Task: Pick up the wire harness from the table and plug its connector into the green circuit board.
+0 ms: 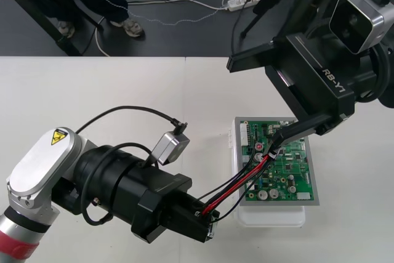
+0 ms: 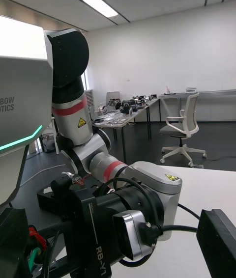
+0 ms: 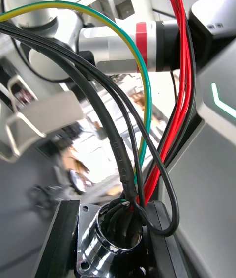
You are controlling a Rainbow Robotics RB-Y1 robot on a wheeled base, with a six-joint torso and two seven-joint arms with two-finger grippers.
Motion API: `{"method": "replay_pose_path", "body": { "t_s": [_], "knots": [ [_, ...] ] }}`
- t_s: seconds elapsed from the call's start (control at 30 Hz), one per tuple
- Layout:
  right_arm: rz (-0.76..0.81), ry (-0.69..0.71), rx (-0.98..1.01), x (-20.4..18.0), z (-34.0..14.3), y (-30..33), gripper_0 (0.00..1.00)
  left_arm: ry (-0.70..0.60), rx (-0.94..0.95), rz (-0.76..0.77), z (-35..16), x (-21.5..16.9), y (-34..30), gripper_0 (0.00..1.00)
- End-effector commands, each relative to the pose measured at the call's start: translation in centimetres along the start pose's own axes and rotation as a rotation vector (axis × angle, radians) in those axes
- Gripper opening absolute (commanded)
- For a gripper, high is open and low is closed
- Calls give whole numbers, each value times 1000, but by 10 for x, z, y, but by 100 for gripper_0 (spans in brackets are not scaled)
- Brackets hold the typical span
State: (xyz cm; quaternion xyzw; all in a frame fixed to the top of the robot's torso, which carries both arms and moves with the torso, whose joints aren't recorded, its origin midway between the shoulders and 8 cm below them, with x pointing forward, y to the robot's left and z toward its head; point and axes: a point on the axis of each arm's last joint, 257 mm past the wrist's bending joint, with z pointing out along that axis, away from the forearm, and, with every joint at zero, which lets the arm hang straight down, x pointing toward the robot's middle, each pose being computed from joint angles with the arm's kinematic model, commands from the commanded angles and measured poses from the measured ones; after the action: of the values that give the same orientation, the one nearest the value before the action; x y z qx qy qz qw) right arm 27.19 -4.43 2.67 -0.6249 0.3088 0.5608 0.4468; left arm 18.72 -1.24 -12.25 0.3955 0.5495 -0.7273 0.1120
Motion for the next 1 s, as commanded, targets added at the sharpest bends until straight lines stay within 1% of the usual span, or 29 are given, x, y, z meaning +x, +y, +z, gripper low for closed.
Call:
{"method": "replay_pose_path", "body": {
  "t_s": [0.03, 0.2, 0.37, 0.47, 0.73, 1.0],
  "knots": [
    [7, 14, -12, 6, -5, 13, 100, 33, 71, 20, 16, 10, -19, 0],
    [9, 7, -15, -1, -11, 16, 100, 28, 76, 14, 15, 10, -20, 0],
    [-4, -10, 14, -17, -27, 12, 100, 19, 86, 3, 17, 10, -22, 0],
    [8, -13, 22, -19, -32, 11, 100, 13, 95, 3, 17, 8, -24, 0],
    [57, -28, 71, -4, -45, 7, 100, 15, 100, 1, 17, 8, -26, 0],
    [70, -28, 61, 7, -40, 20, 100, 15, 101, -8, 17, 8, -27, 0]
  ]
}}
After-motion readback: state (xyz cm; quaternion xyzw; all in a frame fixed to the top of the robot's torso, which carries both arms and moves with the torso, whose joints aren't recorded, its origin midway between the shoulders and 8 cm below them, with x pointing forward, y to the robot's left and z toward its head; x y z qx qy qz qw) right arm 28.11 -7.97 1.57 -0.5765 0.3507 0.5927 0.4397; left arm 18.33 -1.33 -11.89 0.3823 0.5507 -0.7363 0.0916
